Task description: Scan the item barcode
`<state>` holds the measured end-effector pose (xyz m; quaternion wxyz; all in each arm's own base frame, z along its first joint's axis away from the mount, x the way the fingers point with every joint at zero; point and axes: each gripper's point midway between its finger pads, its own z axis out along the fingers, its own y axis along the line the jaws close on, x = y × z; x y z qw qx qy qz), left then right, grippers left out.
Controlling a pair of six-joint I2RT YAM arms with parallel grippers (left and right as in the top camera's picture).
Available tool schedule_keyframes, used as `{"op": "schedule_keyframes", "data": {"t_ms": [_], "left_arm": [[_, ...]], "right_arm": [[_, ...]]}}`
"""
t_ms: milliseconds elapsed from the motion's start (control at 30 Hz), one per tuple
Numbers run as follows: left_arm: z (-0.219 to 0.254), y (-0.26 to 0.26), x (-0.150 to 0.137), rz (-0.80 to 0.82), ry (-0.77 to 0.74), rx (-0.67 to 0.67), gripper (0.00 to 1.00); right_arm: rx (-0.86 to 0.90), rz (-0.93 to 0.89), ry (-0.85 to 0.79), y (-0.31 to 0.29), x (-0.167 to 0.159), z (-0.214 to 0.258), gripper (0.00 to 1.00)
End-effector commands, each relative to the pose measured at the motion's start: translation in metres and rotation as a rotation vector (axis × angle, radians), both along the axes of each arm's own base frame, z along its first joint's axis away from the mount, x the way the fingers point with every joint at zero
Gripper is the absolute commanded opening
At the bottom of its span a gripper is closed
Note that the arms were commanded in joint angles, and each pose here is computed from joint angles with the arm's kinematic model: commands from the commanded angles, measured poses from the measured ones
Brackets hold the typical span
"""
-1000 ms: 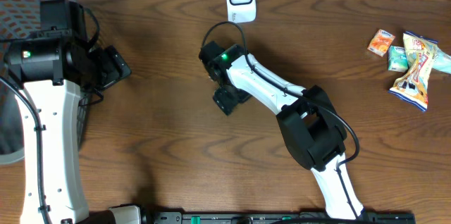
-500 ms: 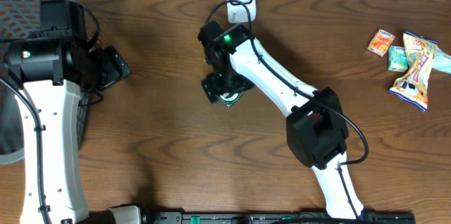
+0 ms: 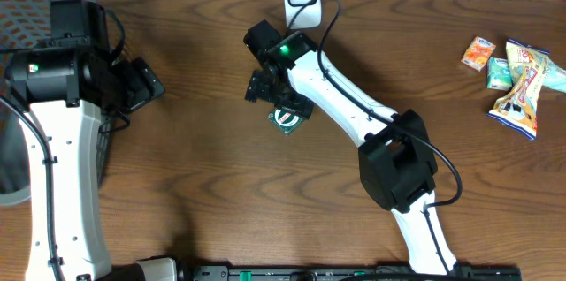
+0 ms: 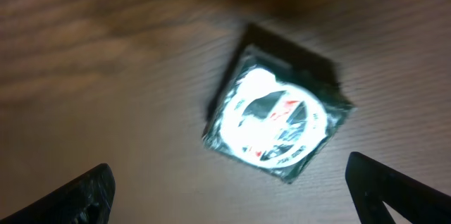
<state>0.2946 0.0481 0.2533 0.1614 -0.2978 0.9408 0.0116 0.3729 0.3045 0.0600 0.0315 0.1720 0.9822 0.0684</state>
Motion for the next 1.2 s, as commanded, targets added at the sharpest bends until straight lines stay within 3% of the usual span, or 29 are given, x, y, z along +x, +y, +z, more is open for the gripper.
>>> {"op": "schedule_keyframes", "data": {"t_ms": [0,233,433,567,767,933,1167], "left_arm": [[-0.003,0.002,-0.001,0.009,0.013,0.002,0.98],[-0.003,0.002,-0.001,0.009,0.013,0.002,0.98],[-0.003,0.002,-0.001,0.009,0.013,0.002,0.98],[-0.003,0.002,-0.001,0.009,0.013,0.002,0.98],[-0.003,0.002,-0.001,0.009,0.013,0.002,0.98],[-0.003,0.002,-0.001,0.009,0.013,0.002,0.98],[-0.003,0.002,-0.001,0.009,0.013,0.002,0.98]], "right_arm": [[-0.086,-0.177,-0.021,-0.02,0.002,-0.009,0.99],[-0.124,-0.234,0.029,-0.031,-0.012,-0.037,0.99],[-0.112,-0.162,0.021,-0.027,-0.014,-0.053,0.83],[-0.106,-0.091,0.005,-0.022,-0.014,-0.054,0.66],[-0.084,0.008,0.07,-0.025,-0.023,-0.053,0.64],[0.085,0.172,0.157,-0.019,-0.028,-0.044,0.63],[0.532,0.451,0.243,-0.007,-0.037,-0.008,0.61]]}}
